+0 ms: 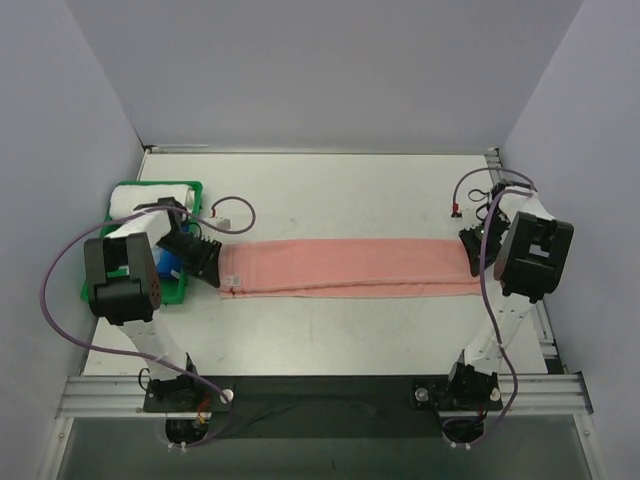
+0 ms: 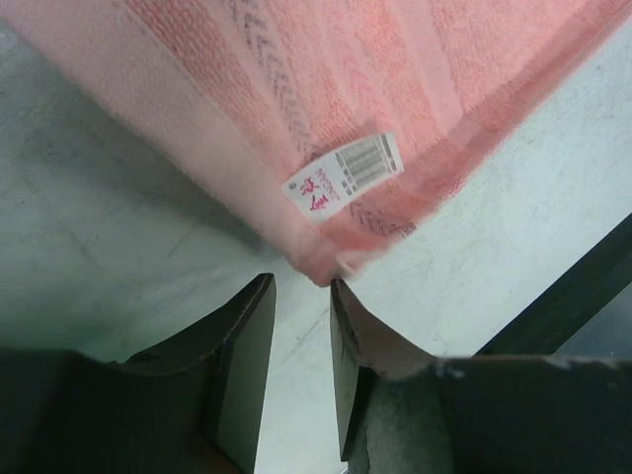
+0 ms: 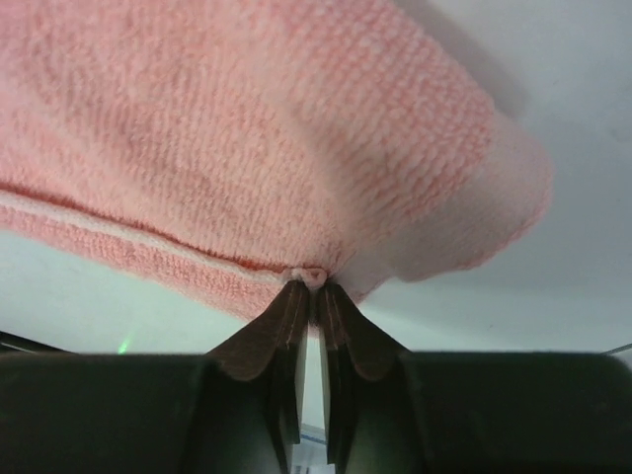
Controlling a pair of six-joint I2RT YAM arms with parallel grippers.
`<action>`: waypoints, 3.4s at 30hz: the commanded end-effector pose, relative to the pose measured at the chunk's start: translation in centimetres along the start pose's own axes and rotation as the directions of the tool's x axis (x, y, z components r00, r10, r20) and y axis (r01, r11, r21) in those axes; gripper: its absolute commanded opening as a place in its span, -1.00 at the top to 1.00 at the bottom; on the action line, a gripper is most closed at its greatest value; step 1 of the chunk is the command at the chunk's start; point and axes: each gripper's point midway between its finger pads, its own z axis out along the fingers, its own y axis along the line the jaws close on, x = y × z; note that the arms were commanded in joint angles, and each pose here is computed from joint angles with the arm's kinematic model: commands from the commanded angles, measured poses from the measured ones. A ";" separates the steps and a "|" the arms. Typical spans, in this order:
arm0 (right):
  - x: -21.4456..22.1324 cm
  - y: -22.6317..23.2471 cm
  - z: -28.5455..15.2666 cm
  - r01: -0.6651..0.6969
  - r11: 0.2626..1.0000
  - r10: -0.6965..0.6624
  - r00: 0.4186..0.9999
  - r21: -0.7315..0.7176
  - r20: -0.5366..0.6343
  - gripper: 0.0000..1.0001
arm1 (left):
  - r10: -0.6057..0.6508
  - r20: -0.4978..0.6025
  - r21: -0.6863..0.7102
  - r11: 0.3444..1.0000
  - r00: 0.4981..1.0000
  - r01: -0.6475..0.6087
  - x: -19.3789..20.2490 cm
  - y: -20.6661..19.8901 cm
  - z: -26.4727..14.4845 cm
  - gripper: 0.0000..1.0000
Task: Roll the towels
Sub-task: Fold the towel
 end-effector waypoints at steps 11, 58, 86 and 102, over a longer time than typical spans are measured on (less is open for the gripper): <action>2.6 2.9 -8.5 0.202 0.978 -0.187 0.957 -0.046 0.222 0.36 | 0.191 0.157 -0.054 0.981 0.969 -0.185 -3.8 -3.3 -5.8 0.15; -5.0 -3.0 -4.9 -0.412 0.911 0.409 0.899 -0.016 0.156 0.19 | 0.010 0.160 -0.150 0.989 0.987 0.014 -11.8 -1.0 2.7 0.14; -3.9 -5.2 -6.8 -0.428 0.904 0.428 0.898 -0.022 0.105 1.00 | 0.062 0.283 -0.124 0.992 0.957 -0.027 -12.6 -5.5 -1.8 -0.37; -9.6 8.6 -11.4 -0.224 0.942 0.278 0.938 -0.248 0.208 1.00 | 0.005 0.205 -0.024 1.000 0.979 0.000 -10.7 -7.1 3.4 0.07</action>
